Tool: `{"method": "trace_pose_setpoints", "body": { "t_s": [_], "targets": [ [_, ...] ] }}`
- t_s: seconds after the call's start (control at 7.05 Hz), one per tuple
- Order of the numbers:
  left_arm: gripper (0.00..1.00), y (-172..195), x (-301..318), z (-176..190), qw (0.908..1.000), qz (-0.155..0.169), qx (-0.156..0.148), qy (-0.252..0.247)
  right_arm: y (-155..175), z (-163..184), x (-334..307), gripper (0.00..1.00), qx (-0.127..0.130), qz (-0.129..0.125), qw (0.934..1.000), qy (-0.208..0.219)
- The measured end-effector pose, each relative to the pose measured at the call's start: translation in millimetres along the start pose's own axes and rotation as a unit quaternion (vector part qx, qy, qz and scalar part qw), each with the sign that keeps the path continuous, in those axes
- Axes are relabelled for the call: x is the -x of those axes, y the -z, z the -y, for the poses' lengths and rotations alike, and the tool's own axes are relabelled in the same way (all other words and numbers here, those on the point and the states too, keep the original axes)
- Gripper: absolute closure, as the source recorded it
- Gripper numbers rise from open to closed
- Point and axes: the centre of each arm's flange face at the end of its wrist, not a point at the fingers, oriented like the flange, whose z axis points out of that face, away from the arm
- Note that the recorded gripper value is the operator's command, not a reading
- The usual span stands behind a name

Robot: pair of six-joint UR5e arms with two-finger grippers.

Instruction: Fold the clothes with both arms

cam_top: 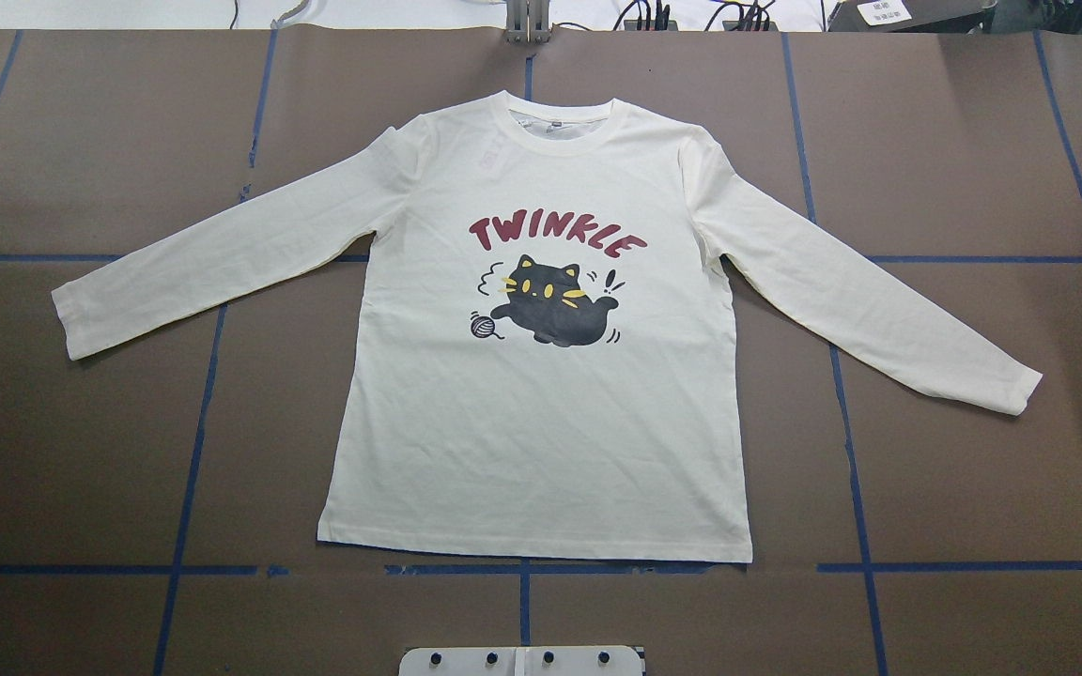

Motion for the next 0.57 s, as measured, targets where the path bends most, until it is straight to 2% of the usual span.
{"method": "trace_pose_setpoints", "body": {
  "t_s": [0.28,0.57],
  "targets": [
    [0.00,2,-1,0,1.0000,0.000,-0.002,-0.003,3,0,3,0.00,-0.004,0.002,1.0000,0.005],
    [0.00,11,-9,4,0.9996,-0.009,-0.018,-0.019,12,9,20,0.00,-0.033,0.008,0.9987,0.038]
  ]
}}
